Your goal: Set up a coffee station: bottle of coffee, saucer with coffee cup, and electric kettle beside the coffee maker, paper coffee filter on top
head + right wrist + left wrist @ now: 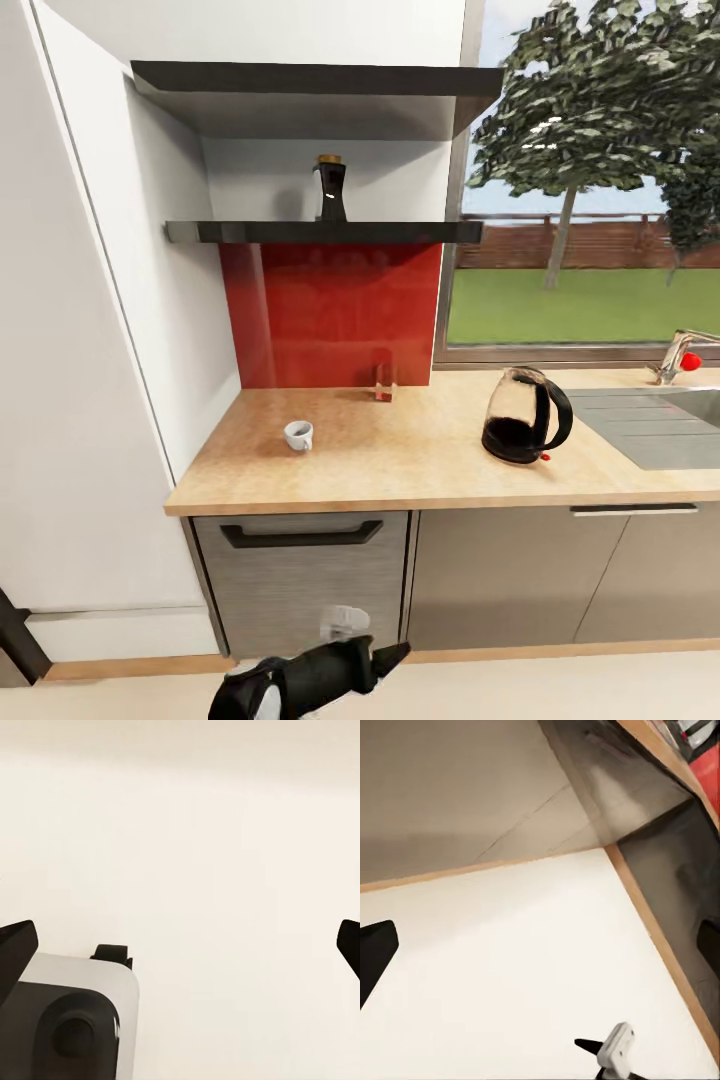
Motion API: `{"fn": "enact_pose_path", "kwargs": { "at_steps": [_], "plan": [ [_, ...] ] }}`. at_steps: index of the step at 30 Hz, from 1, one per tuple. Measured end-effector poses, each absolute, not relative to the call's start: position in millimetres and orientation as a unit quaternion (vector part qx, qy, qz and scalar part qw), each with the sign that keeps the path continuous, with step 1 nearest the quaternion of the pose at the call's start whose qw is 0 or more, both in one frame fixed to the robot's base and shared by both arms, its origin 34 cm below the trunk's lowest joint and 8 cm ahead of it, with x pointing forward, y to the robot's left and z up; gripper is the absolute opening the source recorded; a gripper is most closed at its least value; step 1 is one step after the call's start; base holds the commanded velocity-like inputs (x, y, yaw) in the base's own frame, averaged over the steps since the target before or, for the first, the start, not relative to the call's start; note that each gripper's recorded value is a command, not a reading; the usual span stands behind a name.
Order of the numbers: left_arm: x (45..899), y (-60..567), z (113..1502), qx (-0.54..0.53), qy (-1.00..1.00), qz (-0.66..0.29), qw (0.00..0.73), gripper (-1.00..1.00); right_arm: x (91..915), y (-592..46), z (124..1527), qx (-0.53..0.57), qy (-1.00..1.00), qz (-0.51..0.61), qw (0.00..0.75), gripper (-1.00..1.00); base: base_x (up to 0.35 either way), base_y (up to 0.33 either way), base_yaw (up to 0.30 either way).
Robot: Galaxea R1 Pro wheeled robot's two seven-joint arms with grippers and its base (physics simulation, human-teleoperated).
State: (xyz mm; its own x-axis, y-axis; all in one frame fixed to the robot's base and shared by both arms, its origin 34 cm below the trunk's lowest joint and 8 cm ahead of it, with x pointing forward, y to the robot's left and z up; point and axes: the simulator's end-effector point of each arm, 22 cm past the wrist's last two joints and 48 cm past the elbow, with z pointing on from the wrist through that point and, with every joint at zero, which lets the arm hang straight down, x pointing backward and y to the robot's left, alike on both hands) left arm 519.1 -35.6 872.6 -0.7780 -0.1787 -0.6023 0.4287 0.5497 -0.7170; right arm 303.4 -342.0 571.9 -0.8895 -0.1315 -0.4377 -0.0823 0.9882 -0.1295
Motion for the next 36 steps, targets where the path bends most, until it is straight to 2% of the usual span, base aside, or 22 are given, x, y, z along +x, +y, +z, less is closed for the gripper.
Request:
{"fn": "enact_pose_path", "kwargs": {
  "at_steps": [6, 9, 17, 18, 20, 26, 29, 30, 36],
  "plan": [
    [559, -78, 999, 0.155, 0.773, -0.509, 0.345, 1.0, 304, -342, 572, -0.055, 0.97, -0.054, 0.229, 1.0, 0.0, 0.0, 0.0],
    [601, -92, 1108, 0.204, 0.718, -0.54, 0.39, 1.0, 304, -342, 572, -0.055, 0.97, -0.054, 0.23, 1.0, 0.0, 0.0, 0.0],
    [642, -100, 1262, 0.29, 0.657, -0.525, 0.456, 1.0, 305, -342, 572, -0.056, 0.97, -0.055, 0.23, 1.0, 0.0, 0.0, 0.0],
    [666, -102, 1284, 0.292, 0.665, -0.52, 0.45, 1.0, 305, -342, 572, -0.056, 0.97, -0.055, 0.23, 1.0, 0.0, 0.0, 0.0],
    [666, -102, 1410, 0.347, 0.612, -0.487, 0.518, 1.0, 305, -342, 572, -0.055, 0.97, -0.055, 0.23, 1.0, 0.0, 0.0, 0.0],
    [687, -92, 1496, 0.347, 0.608, -0.461, 0.546, 1.0, 305, -342, 572, -0.055, 0.97, -0.055, 0.23, 1.0, 0.0, 0.0, 0.0],
    [691, -75, 1560, 0.327, 0.597, -0.441, 0.585, 1.0, 305, -342, 573, -0.056, 0.97, -0.055, 0.231, 1.0, 0.0, 0.0, 0.0],
    [698, -62, 1589, 0.304, 0.601, -0.411, 0.615, 1.0, 306, -342, 573, -0.056, 0.97, -0.055, 0.231, 1.0, 0.0, 0.0, 0.0],
    [699, -27, 1666, 0.247, 0.613, -0.317, 0.681, 1.0, 306, -342, 573, -0.056, 0.97, -0.055, 0.232, 1.0, 0.0, 0.0, 0.0]
  ]
}}
